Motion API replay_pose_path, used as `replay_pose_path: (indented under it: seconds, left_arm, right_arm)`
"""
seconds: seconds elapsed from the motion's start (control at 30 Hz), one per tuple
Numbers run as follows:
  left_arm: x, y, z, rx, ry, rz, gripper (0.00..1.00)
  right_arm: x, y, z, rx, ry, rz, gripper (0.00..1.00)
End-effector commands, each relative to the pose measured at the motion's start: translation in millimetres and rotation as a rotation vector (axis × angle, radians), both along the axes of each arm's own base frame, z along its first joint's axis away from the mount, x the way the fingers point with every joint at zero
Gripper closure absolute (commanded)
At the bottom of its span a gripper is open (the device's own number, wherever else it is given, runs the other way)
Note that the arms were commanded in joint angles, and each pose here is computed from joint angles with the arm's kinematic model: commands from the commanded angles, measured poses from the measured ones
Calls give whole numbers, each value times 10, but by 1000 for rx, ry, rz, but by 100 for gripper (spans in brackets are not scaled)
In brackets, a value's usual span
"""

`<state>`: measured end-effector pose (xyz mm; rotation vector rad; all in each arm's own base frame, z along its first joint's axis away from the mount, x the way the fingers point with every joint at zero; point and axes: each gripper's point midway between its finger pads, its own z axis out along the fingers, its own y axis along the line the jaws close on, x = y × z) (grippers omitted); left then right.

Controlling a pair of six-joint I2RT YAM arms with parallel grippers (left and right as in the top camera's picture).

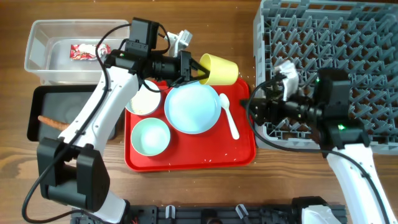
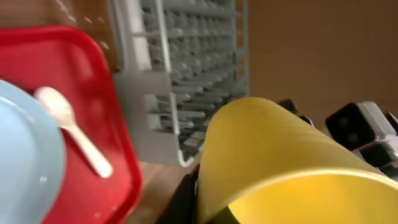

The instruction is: Sort waste into correct bins and load items into the dishwasher rack

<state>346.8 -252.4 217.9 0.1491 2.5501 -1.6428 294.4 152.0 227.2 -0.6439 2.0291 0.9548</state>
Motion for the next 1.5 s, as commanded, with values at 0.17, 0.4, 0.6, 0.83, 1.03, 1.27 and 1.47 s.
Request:
replay_pose_path:
  seconds: [0.17, 0.4, 0.6, 0.83, 1.03, 1.27, 1.47]
  left_arm:
    - [-333, -317, 334, -180, 44, -177, 96]
    - [-383, -341, 369, -199, 74, -192, 96]
    - [-410, -377, 372, -200, 71, -204, 96]
    - [-412, -378, 371, -199, 71, -204, 96]
    - [-454, -422, 371, -199, 72, -218, 95]
    - [-208, -322, 147, -66, 23, -95, 52]
    - [249, 696, -170, 293, -70, 230, 40]
  right_arm:
    - [-22, 272, 247, 168, -111, 251, 0]
    - [45, 305, 422, 186, -250, 300, 0]
    - [-235, 369, 589, 276, -313, 475, 1]
    - [-230, 369, 586, 275, -313, 472, 30]
    - [-142, 356, 546, 243, -313, 425, 45]
    - [139, 276, 412, 169, -239, 245, 62]
    - [519, -89, 252, 94, -122, -62, 69]
